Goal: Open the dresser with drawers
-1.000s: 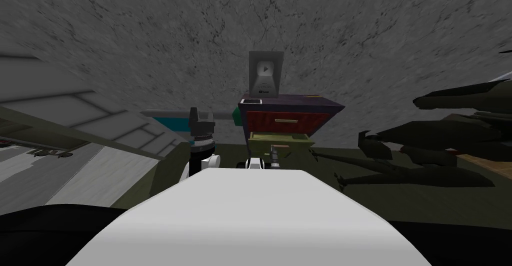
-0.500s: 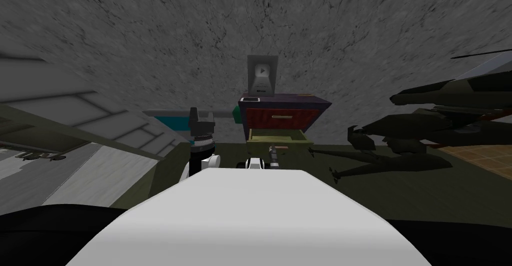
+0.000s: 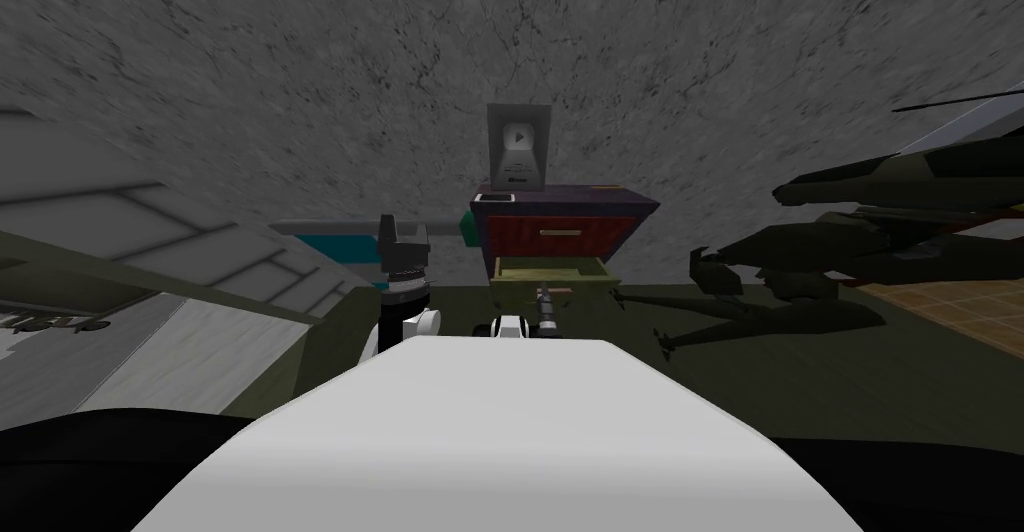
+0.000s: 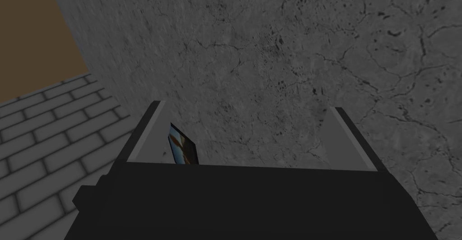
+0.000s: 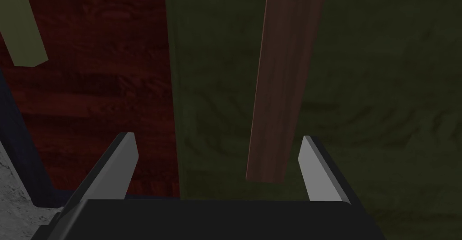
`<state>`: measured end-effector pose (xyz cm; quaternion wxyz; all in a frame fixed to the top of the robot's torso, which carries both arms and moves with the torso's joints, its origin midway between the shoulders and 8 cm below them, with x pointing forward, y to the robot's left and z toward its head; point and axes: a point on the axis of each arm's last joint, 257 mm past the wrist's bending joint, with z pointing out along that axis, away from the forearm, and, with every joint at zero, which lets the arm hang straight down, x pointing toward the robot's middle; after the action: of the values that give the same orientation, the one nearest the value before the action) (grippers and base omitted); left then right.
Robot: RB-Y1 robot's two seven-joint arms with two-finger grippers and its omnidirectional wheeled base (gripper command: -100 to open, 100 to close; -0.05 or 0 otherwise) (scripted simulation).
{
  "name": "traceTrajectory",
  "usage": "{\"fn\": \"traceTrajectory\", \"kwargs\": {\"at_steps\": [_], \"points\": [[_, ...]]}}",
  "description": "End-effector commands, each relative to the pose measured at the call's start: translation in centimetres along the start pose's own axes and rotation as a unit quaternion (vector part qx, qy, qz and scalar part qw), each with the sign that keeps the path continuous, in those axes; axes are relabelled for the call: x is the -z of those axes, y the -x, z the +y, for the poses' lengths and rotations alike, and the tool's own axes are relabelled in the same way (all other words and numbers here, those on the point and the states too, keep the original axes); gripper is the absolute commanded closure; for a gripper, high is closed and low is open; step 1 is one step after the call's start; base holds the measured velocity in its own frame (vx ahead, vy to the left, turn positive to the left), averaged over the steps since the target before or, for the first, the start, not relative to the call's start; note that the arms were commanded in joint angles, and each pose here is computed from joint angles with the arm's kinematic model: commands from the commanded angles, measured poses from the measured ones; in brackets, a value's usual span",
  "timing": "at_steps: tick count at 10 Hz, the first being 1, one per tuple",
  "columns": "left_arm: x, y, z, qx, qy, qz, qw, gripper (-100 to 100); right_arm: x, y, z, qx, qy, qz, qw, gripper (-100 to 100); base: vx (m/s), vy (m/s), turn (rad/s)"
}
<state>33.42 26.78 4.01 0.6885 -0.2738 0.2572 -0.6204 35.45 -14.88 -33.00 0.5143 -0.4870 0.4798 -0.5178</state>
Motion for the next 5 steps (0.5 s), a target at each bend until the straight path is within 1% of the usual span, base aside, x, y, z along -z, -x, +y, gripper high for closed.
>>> {"fn": "traceTrajectory", "kwargs": {"at_steps": [1,3,4,5], "points": [[0.0,0.0,0.0,0.0,0.0,0.0,1.0,0,-0.9,1.5,-1.9,-0.007,-0.004,-0.01,0.9999,-100,-0.025,-0.019,-0.062],[0.0,0.0,0.0,0.0,0.0,0.0,1.0,0,-1.2,1.8,-2.6,-0.008,-0.007,-0.013,0.9999,-100,-0.016,-0.014,-0.033],[0.0,0.0,0.0,0.0,0.0,0.0,1.0,0,-0.6,1.1,-1.4,0.0,0.005,-0.013,0.9999,-100,0.001,-0.009,-0.001],[0.0,0.0,0.0,0.0,0.0,0.0,1.0,0,-0.6,1.2,-1.3,0.0,0.007,-0.014,0.9999,0,0.0,0.0,0.0]]}}
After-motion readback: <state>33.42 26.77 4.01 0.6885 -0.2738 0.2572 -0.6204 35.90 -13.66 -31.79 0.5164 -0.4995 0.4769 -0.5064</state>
